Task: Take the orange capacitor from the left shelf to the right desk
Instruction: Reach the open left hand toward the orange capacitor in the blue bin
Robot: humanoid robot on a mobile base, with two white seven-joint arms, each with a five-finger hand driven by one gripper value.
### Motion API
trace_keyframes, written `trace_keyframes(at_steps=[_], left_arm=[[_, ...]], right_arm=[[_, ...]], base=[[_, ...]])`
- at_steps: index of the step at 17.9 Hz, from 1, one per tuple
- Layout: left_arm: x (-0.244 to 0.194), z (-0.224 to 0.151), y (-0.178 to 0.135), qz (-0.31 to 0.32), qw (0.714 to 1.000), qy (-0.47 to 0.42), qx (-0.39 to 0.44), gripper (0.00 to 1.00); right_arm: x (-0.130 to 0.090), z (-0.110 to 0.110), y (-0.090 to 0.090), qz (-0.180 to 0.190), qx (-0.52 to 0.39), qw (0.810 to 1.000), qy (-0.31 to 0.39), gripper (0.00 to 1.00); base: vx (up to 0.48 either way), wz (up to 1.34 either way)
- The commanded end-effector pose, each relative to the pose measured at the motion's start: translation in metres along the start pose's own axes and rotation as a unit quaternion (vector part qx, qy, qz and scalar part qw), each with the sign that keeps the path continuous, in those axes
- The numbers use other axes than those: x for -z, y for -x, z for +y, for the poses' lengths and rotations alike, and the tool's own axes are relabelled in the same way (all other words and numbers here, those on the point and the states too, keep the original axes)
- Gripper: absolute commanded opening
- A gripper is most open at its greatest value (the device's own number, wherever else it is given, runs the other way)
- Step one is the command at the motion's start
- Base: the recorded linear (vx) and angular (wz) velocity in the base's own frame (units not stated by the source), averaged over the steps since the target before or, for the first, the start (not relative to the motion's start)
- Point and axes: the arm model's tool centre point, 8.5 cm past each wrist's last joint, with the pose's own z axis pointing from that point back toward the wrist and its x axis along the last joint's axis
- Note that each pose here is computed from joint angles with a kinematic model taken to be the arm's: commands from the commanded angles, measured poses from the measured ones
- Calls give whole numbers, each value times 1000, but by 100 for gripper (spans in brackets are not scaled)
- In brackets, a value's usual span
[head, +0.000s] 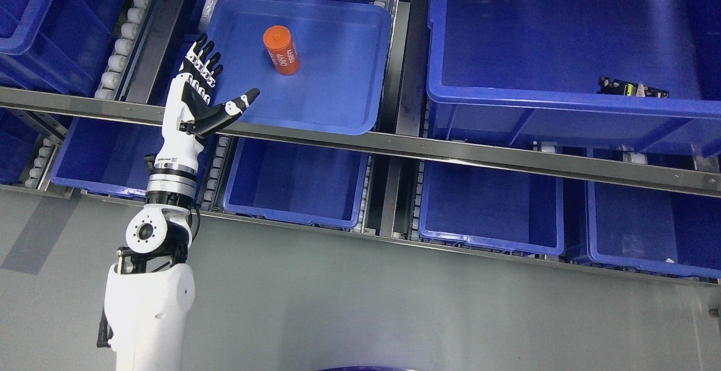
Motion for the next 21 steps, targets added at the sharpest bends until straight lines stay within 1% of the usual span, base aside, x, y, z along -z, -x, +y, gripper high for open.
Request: trace_keyframes(at_steps=[1,5,8,11,13,18,21], left_arm=[[-4,14,-4,-5,1000,-11,11,100],[-3,16,-5,-5,1000,-13,11,100],[14,11,-12,-13,1000,0,12,100],[28,40,-3,19,998,40,55,100],[38,46,1,31,996,63,56,100],[63,50,20,68,993,71,69,100],[77,33,30,89,988,100,78,100]], right_arm=[[0,-11,6,-2,4,1000,9,100],[0,-11,6,-1,4,1000,9,100],[0,-11,6,-1,4,1000,9,100],[0,-11,6,-1,4,1000,9,100],[0,-11,6,-2,4,1000,9,100],[0,-11,6,-1,4,1000,9,100],[0,-11,6,-1,4,1000,9,100]], base=[[0,0],[0,0],[0,0],[0,0],[0,0],[0,0],[0,0]])
